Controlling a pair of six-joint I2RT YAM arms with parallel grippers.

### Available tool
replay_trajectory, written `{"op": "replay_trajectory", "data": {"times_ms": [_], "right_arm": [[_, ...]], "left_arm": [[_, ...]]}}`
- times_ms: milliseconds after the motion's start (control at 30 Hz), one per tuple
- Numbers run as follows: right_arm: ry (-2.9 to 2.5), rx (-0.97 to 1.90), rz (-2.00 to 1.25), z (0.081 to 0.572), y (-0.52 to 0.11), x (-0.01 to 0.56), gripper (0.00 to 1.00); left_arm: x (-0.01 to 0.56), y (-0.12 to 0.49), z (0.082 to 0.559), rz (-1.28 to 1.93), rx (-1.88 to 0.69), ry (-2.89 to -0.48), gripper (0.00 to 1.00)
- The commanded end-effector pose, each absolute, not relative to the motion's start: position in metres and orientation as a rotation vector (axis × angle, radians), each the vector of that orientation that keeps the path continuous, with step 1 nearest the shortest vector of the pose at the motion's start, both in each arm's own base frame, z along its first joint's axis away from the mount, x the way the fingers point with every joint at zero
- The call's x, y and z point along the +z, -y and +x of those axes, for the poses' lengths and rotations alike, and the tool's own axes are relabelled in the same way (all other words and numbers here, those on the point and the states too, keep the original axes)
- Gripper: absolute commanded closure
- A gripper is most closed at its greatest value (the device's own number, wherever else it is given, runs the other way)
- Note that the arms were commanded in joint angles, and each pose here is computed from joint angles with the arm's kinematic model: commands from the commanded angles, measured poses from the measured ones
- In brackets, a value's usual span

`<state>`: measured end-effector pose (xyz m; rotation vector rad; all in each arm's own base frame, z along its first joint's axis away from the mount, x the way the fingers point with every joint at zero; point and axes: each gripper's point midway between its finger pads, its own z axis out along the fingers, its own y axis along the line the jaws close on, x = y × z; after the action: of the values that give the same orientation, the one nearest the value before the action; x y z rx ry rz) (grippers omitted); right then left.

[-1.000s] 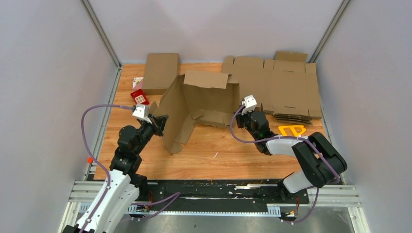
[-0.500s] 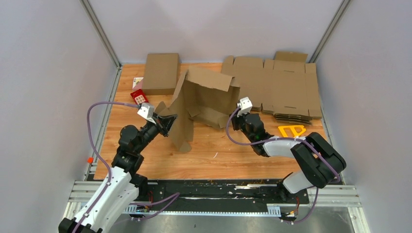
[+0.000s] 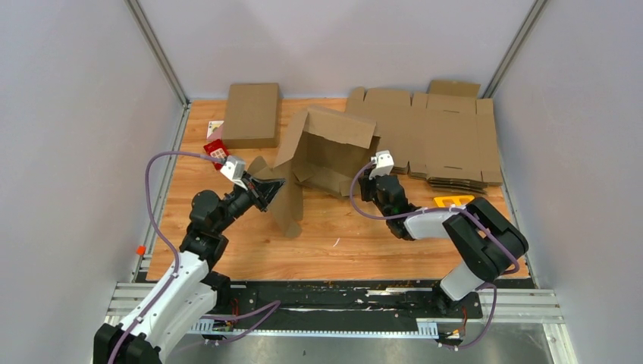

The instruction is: Fold the paper box

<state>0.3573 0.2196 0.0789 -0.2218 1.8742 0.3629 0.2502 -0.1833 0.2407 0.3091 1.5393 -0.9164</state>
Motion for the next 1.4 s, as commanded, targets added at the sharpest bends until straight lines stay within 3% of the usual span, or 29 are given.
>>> {"op": "replay_trajectory", "data": {"times_ms": [0, 267, 567, 733, 933, 1367], "right_arm": [[-1.917, 0.451, -0.172, 0.351, -0.235, 0.073, 1.0], [-1.945, 0.474, -0.126, 0.352, -0.244, 0.062, 1.0], [-1.908, 0.299, -0.101, 0.348, -0.247, 0.063, 1.0], [-1.908, 0.238, -0.056, 0.348, -0.246, 0.066, 1.0], [-1.934, 0.184, 0.019, 0.35, -0.238, 0.07, 1.0], [-2.09, 0.196, -0.117, 0.344, -0.262, 0.044, 1.0]], "left_arm": [[0.232, 0.199, 0.234, 0.319, -1.067, -1.613, 1.0], [0.213, 0.192, 0.235, 0.314, -1.002, -1.656, 1.0], [0.214, 0.189, 0.23, 0.369, -0.963, -1.621, 1.0], [0.216, 0.18, 0.229, 0.371, -0.893, -1.603, 0.93], [0.213, 0.176, 0.229, 0.354, -0.873, -1.593, 1.0], [0.183, 0.17, 0.245, 0.238, -0.836, -1.758, 1.0]]}}
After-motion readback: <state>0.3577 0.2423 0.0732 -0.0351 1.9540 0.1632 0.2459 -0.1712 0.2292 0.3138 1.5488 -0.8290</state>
